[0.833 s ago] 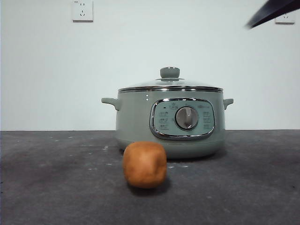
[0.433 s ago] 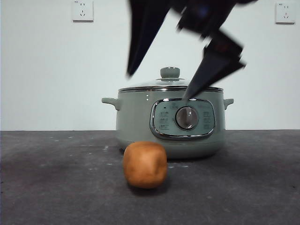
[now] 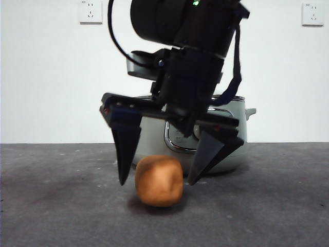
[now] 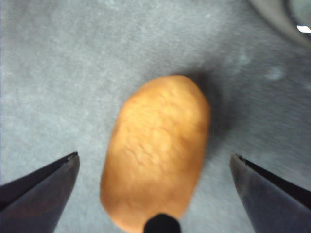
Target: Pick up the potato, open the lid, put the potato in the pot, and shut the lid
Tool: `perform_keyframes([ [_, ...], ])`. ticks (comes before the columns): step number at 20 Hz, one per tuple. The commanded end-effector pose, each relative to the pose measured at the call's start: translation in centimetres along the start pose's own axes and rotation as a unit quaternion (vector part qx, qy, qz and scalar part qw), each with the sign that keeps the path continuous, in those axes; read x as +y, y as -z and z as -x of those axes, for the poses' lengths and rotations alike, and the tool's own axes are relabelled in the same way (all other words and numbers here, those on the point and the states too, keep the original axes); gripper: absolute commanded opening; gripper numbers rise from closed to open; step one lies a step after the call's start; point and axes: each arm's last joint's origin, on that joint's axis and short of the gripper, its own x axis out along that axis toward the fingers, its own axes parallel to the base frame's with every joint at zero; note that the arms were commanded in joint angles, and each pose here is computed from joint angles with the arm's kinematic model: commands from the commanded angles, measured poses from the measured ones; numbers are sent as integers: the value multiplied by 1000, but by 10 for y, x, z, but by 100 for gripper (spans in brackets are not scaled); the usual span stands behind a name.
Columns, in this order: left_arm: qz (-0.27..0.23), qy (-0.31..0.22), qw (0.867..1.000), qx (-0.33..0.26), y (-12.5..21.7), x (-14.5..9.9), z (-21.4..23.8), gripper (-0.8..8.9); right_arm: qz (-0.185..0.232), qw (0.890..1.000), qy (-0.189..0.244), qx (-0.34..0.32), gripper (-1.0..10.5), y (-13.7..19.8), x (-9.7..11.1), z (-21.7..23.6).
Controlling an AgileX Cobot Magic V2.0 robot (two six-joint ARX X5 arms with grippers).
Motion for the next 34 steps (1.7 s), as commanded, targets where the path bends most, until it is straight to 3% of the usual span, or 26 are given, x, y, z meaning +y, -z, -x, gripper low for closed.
perform_keyframes([
  [1,-2,2,1000,-4,-2,-1,1,660,-4,1000,-7,-1,323,-1,2,-7],
  [2,-2,3,1000,-4,-2,-1,1,660,-1,1000,-7,-2,220,-2,2,-7],
  [3,-2,3,1000,-4,-2,-1,1,660,5,1000,-9,-5,47,-2,3,-7],
  [4,-1,3,1000,-3,-2,-1,0,660,13,1000,-10,-7,-8,-2,4,-7],
  [10,4,11,1000,6,-3,2,-5,660,31,999,-21,-26,-9,-1,9,16],
  [16,3,38,999,18,-14,3,-14,660,55,989,-53,-127,-10,16,7,122],
  [18,-6,48,999,17,-26,2,-18,660,51,982,-41,-177,-11,30,-3,161],
  [22,-30,83,996,12,-59,-2,-38,660,29,967,24,-252,-11,69,-29,223],
  [28,-75,138,987,32,-87,-23,-116,660,1,953,75,-294,-11,117,-57,264],
  [34,-153,116,980,46,-94,-53,-220,660,-12,955,97,-281,-10,138,-67,271],
])
